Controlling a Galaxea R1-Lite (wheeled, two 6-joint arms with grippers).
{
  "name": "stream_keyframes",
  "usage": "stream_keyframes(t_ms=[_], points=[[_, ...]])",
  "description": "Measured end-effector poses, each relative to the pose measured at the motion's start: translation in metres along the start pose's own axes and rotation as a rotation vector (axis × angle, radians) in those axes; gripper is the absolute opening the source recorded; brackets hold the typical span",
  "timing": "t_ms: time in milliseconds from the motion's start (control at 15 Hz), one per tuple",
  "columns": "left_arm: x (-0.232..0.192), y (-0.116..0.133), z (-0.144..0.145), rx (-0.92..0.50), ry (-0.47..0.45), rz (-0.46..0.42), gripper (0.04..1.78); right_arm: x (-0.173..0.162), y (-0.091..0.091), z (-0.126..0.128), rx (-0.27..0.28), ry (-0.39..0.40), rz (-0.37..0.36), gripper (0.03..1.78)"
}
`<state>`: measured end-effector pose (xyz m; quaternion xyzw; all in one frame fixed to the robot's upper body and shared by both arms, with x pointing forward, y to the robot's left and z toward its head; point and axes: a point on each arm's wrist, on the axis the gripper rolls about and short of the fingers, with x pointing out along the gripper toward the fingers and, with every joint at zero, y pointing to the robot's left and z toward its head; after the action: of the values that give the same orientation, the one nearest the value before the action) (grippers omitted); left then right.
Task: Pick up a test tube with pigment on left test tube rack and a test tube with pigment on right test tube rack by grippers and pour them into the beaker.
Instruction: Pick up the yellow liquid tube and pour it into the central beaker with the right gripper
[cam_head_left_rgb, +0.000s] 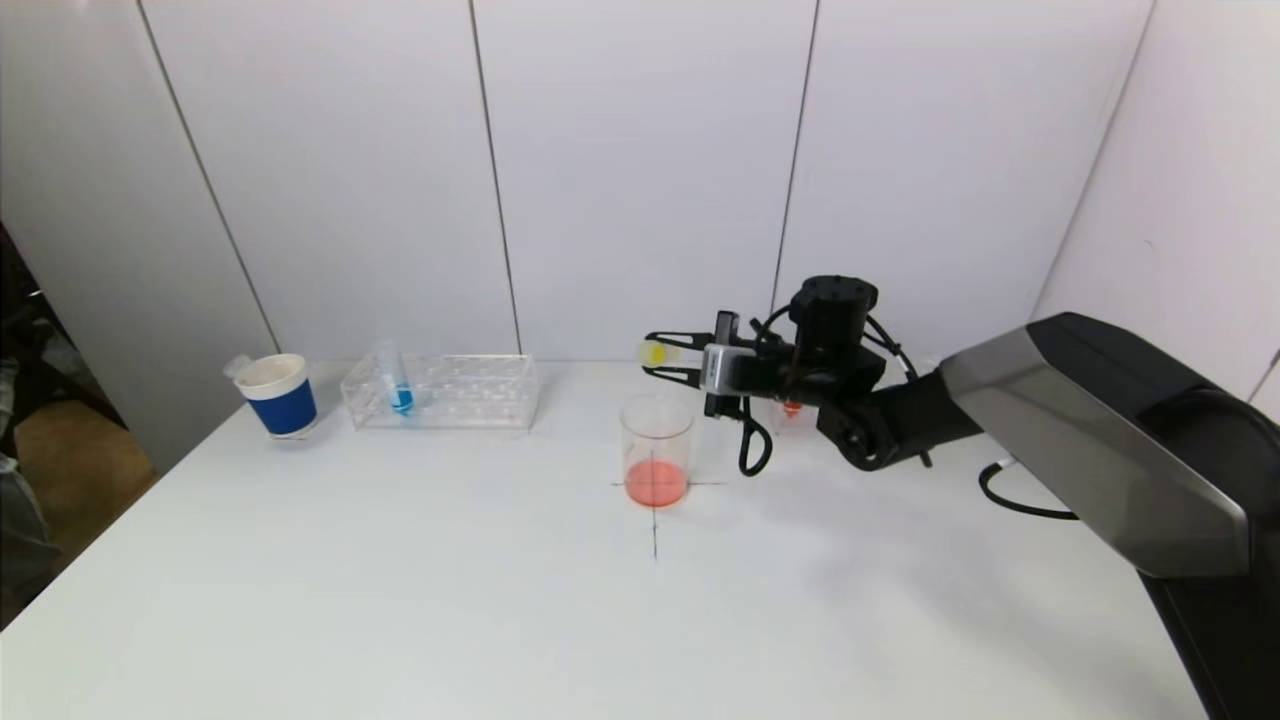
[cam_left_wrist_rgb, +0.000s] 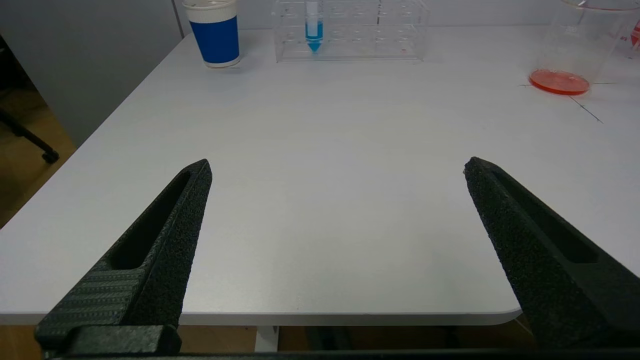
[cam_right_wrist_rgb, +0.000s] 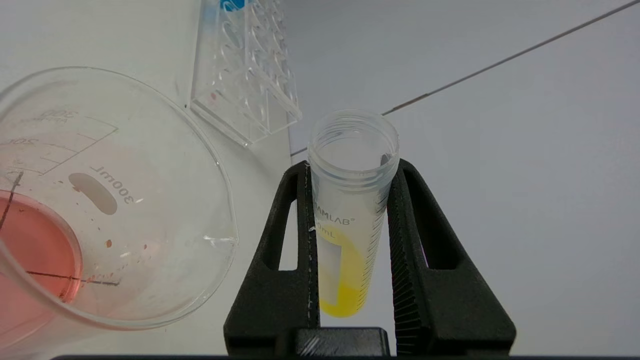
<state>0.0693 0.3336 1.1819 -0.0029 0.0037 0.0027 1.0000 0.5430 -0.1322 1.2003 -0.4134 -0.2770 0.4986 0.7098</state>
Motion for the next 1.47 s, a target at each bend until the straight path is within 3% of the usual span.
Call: stream_keyframes(t_ms=[467,933,1067,1467], points=[[0.000,0.000,0.000,0.000,0.000,0.000,1.76,-0.006,-0.014,0.008,-0.067,0.007,-0.015,0.47],[0.000,0.000,0.000,0.000,0.000,0.000,1.76,-0.010,-0.021,0.012,-0.178,0.004,-0.035,0.47],[0.000,0.000,0.000,0.000,0.000,0.000,1.76,-0.010,-0.021,0.012,-0.217,0.006,-0.036,0.47],[0.000,0.000,0.000,0.000,0.000,0.000,1.76,-0.014,-0.010,0.011,-0.263,0.012,-0.035,0.47]])
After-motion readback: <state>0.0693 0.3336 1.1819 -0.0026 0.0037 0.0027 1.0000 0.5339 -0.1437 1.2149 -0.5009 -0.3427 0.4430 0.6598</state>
